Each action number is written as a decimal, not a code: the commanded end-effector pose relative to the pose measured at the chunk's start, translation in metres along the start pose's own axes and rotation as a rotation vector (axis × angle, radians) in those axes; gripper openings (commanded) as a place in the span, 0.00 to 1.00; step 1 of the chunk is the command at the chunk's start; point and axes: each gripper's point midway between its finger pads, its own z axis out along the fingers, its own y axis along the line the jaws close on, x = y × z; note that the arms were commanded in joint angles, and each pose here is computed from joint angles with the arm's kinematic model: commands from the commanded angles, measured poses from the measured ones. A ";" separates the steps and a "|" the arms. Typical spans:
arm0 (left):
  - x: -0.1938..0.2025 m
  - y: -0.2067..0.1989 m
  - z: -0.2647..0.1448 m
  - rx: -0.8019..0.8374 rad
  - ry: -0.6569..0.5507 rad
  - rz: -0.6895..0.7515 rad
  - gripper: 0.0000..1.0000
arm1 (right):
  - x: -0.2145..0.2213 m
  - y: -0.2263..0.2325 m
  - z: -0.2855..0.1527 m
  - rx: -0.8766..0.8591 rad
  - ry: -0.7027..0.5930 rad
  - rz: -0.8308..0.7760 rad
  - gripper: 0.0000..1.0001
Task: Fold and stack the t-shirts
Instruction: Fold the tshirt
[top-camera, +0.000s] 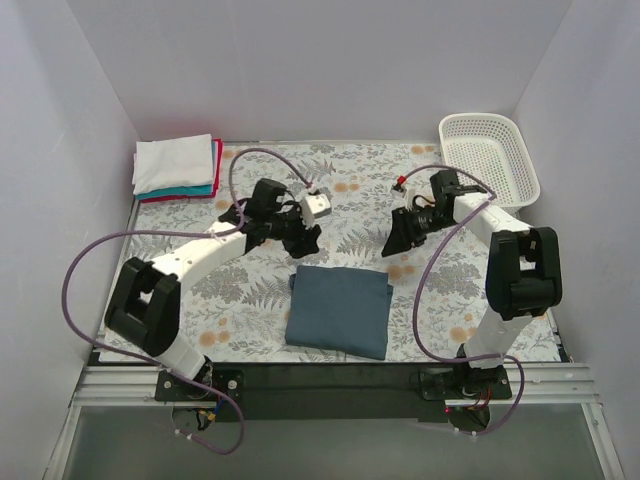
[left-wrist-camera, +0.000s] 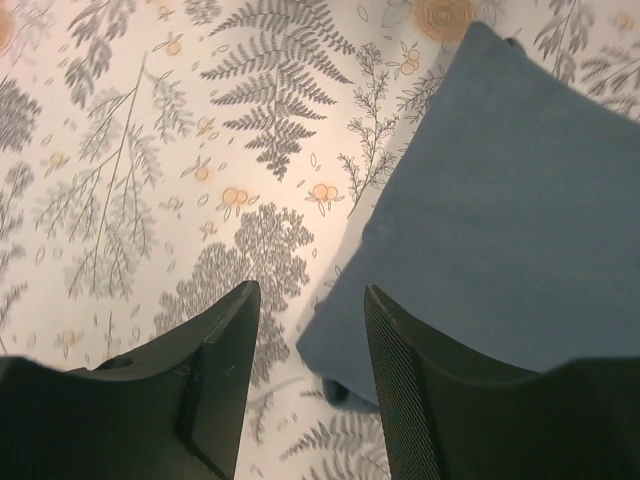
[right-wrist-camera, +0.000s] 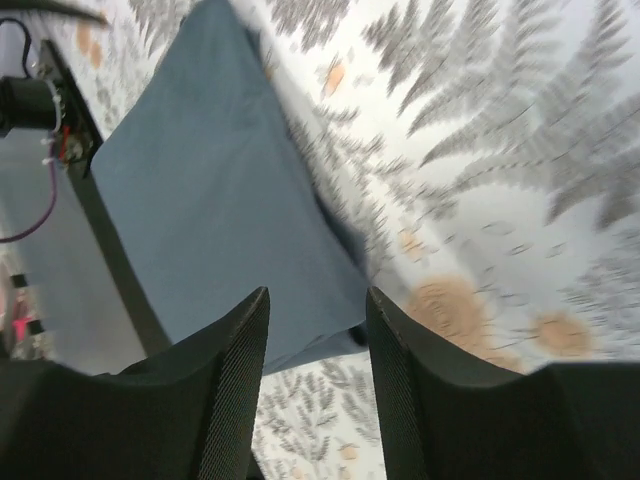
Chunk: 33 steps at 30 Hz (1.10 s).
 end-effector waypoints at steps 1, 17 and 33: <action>0.005 -0.018 -0.033 0.020 -0.025 -0.272 0.45 | 0.043 0.023 0.007 -0.085 0.071 0.076 0.51; 0.063 -0.008 -0.024 0.036 0.051 -0.732 0.47 | 0.079 -0.002 0.026 -0.039 0.141 0.185 0.56; 0.066 -0.012 -0.005 0.112 0.059 -0.847 0.21 | 0.080 -0.011 0.036 -0.057 0.155 0.228 0.19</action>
